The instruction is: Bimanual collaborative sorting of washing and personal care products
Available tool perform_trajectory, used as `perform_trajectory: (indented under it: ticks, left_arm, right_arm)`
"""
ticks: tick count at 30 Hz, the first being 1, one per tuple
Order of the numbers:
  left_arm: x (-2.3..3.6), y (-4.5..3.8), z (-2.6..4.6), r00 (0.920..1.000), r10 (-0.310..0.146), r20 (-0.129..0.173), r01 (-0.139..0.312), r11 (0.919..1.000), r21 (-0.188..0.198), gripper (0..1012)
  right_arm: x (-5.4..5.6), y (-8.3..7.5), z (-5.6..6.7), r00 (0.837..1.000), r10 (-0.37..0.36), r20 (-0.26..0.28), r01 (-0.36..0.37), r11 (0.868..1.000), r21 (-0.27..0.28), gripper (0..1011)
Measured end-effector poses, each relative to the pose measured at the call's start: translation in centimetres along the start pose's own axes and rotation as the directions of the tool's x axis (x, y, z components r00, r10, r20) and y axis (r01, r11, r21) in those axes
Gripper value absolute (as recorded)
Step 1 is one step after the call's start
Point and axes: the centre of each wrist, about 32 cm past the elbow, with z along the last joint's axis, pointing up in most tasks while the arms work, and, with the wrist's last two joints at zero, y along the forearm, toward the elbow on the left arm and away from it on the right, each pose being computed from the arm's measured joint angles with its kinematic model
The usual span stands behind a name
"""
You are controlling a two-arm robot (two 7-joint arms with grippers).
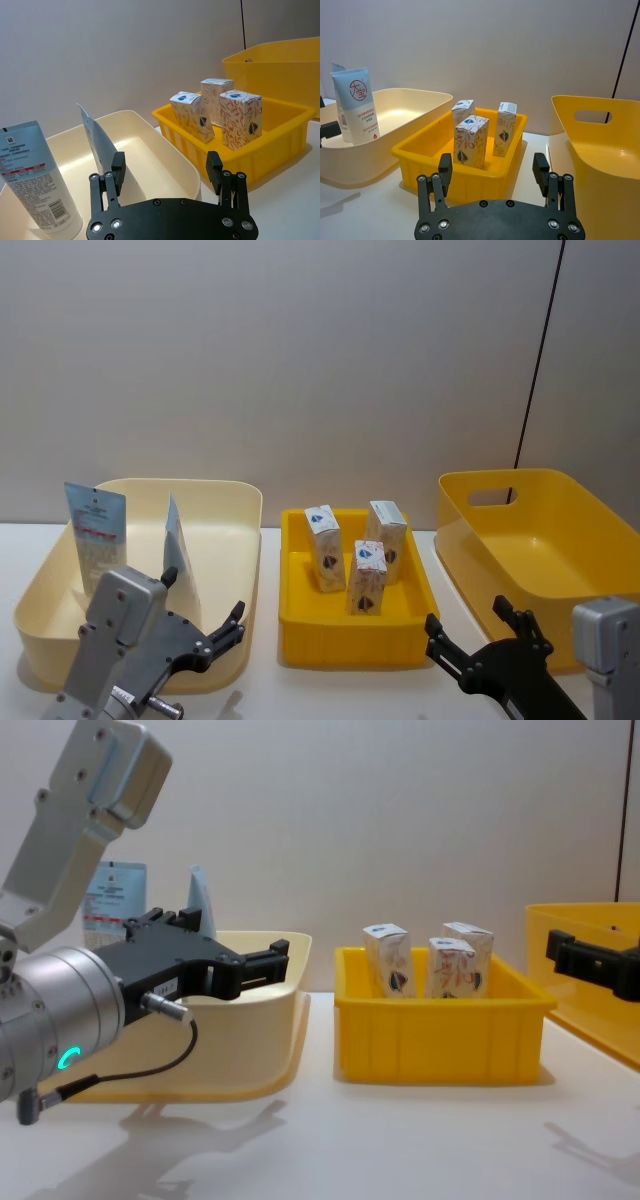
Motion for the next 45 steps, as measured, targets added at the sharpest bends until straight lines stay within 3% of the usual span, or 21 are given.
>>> perform_trajectory:
  ticks: [45]
  left_arm:
    - [0.08,0.01,0.01,1.0000,0.002,-0.001,-0.002,1.0000,0.000,1003]
  right_arm:
    - [0.00,0.00,0.00,1.000,0.000,0.000,0.000,1.000,0.000,1001]
